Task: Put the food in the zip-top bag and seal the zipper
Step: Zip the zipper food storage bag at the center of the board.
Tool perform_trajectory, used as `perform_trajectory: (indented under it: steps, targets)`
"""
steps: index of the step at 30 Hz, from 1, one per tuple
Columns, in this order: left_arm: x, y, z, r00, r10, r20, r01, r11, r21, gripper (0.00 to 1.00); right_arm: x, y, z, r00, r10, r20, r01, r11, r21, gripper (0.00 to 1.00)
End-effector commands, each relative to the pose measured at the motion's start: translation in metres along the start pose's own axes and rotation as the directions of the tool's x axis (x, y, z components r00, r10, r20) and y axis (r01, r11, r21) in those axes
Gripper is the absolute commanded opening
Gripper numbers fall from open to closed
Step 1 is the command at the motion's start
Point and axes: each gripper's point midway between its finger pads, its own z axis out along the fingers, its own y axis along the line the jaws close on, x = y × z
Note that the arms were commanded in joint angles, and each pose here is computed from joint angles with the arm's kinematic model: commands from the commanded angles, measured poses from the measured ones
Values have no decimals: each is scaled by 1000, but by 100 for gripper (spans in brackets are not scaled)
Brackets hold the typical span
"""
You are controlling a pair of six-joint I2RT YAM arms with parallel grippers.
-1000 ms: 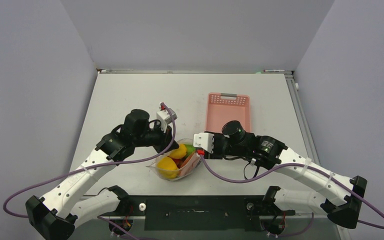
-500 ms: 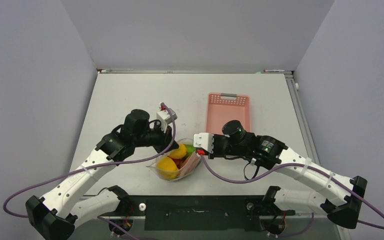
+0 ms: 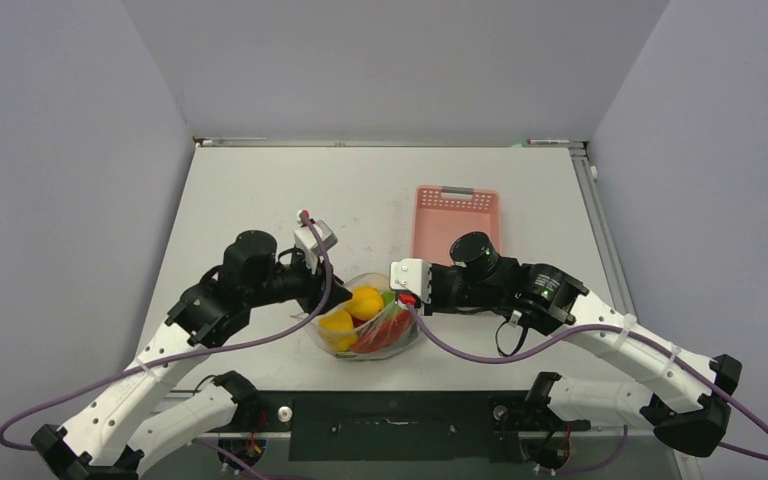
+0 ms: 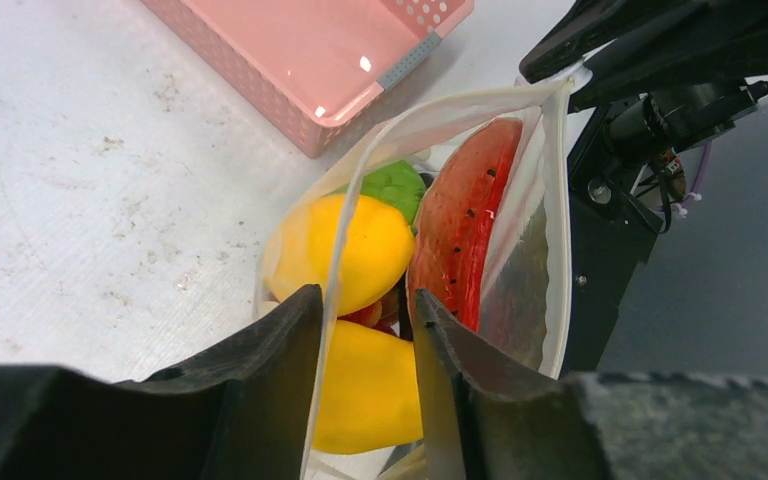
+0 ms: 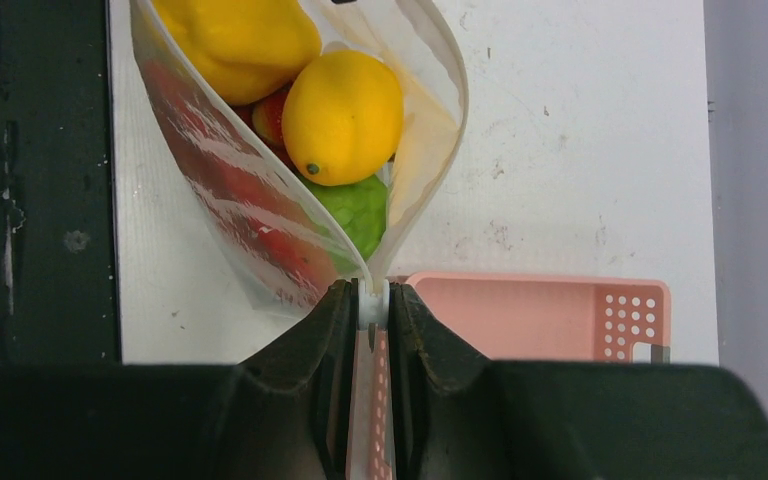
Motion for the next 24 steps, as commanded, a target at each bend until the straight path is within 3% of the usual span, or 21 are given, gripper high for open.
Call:
perform_trajectory:
  steps: [1,4,11,24]
  targets:
    - [-18,-5,-14,991,64,116,-63,998,-8,40,-30,-1,-11,997,11,75,-9,1000,-25,5]
    - [-24,-12,-21,981,87,172,-91,996,12,49,-36,4,-14,997,27,75,-22,998,-56,5]
    - [-43,-48,-37,958,94,272,-143,975,168,56,-56,24,-19,998,64,10,-63,991,-121,5]
    - [-56,-86,-45,934,-14,357,-132,915,381,65,-79,51,-24,986,147,-79,-161,963,-216,5]
